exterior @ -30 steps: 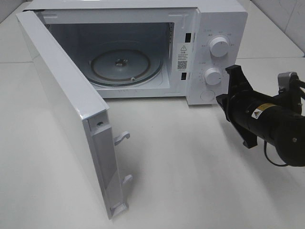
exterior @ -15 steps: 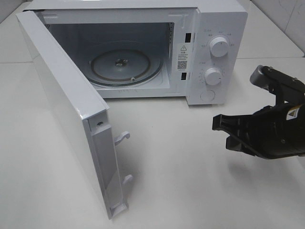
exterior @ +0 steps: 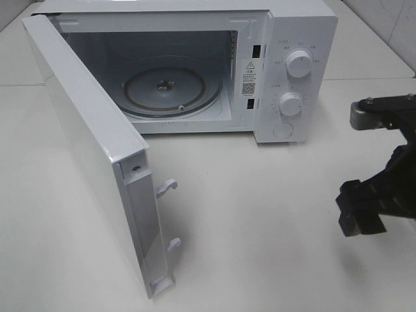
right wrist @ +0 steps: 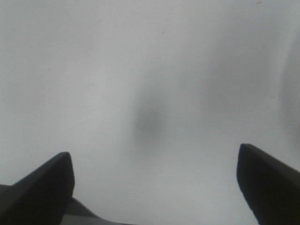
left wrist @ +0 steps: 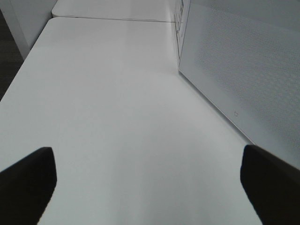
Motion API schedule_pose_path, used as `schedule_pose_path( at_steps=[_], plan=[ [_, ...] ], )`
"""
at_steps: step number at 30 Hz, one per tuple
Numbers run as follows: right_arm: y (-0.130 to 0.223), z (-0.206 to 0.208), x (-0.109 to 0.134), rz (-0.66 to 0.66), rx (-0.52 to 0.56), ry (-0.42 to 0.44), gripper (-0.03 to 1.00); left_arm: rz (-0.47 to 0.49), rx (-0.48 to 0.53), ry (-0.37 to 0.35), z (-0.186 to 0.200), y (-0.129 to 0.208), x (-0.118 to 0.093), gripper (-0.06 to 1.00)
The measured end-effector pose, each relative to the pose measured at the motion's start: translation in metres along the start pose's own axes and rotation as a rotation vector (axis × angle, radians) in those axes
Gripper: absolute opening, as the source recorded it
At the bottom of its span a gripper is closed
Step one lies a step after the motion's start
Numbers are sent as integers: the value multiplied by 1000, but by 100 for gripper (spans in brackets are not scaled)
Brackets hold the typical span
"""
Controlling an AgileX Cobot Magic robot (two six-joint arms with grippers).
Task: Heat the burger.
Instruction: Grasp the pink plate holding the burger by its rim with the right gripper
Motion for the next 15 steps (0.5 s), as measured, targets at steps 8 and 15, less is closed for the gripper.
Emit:
schedule_pose_path(
  at_steps=[8, 15],
  plan=[
    [-19, 4, -46, -84, 57, 158, 99, 0, 0, 0, 0, 0, 0, 99],
    [-29, -8, -87, -146, 128, 196, 92, 0, 0, 0, 0, 0, 0, 99]
  ],
)
Point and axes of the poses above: a point on each arm's last joint axis where the gripper is mounted, z pointing back along that axis away from the gripper, x along the wrist's bending axis when the last joint is at zero, y = z × x, the point moved 3 cm from there along -z, pointing out along that axis toward the gripper, and after that the axes turned 5 degrees about z, right-handed, at the moved point
